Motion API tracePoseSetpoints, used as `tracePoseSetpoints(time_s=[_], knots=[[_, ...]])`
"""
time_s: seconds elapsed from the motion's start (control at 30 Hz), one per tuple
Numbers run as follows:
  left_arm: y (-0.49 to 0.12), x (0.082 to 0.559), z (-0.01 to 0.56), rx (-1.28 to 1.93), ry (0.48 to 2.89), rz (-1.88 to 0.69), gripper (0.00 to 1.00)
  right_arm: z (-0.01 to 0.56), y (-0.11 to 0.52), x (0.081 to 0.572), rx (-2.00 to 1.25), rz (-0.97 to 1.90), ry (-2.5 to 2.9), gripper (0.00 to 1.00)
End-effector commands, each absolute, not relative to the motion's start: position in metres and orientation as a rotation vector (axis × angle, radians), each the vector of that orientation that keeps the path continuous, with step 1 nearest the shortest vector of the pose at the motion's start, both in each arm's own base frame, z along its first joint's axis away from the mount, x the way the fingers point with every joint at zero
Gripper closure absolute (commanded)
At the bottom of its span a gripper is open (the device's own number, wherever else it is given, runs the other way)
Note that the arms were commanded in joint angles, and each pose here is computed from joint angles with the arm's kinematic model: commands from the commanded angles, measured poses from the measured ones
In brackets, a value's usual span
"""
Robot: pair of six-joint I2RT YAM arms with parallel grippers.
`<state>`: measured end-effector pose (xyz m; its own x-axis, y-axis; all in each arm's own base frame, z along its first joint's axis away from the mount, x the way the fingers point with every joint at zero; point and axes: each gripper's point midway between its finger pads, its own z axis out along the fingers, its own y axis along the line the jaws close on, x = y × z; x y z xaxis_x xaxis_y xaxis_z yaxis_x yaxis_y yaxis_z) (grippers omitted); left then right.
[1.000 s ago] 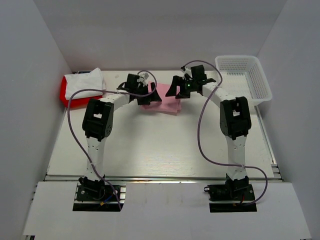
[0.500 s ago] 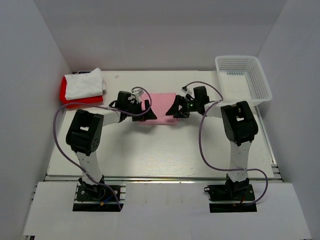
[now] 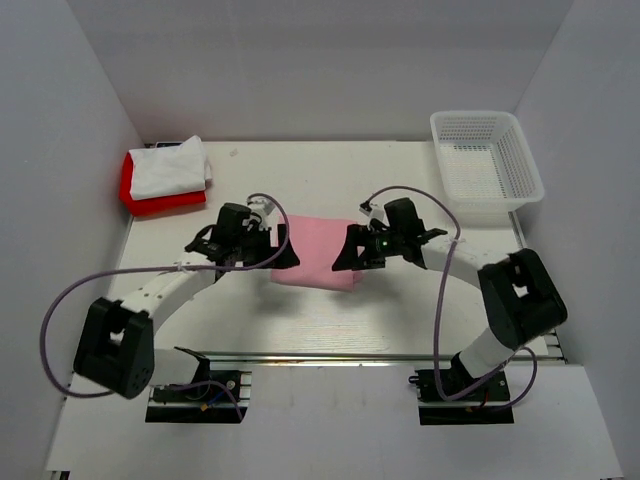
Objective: Fold and stack the t-shirts
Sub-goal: Smooth out wrinkles on the folded tshirt, then put the neatly folded tshirt into the corner of the board with the left arm
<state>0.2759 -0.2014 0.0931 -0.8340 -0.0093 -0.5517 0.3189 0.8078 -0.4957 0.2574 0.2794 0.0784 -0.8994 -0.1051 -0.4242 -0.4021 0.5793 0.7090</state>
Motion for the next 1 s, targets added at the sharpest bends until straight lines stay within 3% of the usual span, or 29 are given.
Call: tracePoseSetpoints(time_s=[0.0,0.13,0.27,0.43,0.67,0.97], knots=[[-0.174,0.294,0.133,0.142,2.355,-0.585,0.0,0.12,0.274,0.268,-0.481,1.135,2.379,0.1],[-0.167,0.315,0.135,0.098,2.343,-0.511,0.0,0.141,0.267,0.272,-0.469,1.084,2.318,0.1],[-0.158,0.339,0.088,0.069,2.514,-0.354,0.0,0.156,0.259,0.271,-0.447,1.036,2.278,0.1],[-0.173,0.363,0.071,0.144,2.49,-0.39,0.12,0.17,0.242,0.274,-0.422,0.929,2.243,0.1],[-0.169,0.366,0.037,0.195,2.568,-0.285,0.22,0.172,0.234,0.269,-0.404,0.9,2.243,0.1],[-0.175,0.355,0.007,0.227,2.64,-0.279,0.27,0.164,0.232,0.265,-0.388,0.892,2.27,0.1]])
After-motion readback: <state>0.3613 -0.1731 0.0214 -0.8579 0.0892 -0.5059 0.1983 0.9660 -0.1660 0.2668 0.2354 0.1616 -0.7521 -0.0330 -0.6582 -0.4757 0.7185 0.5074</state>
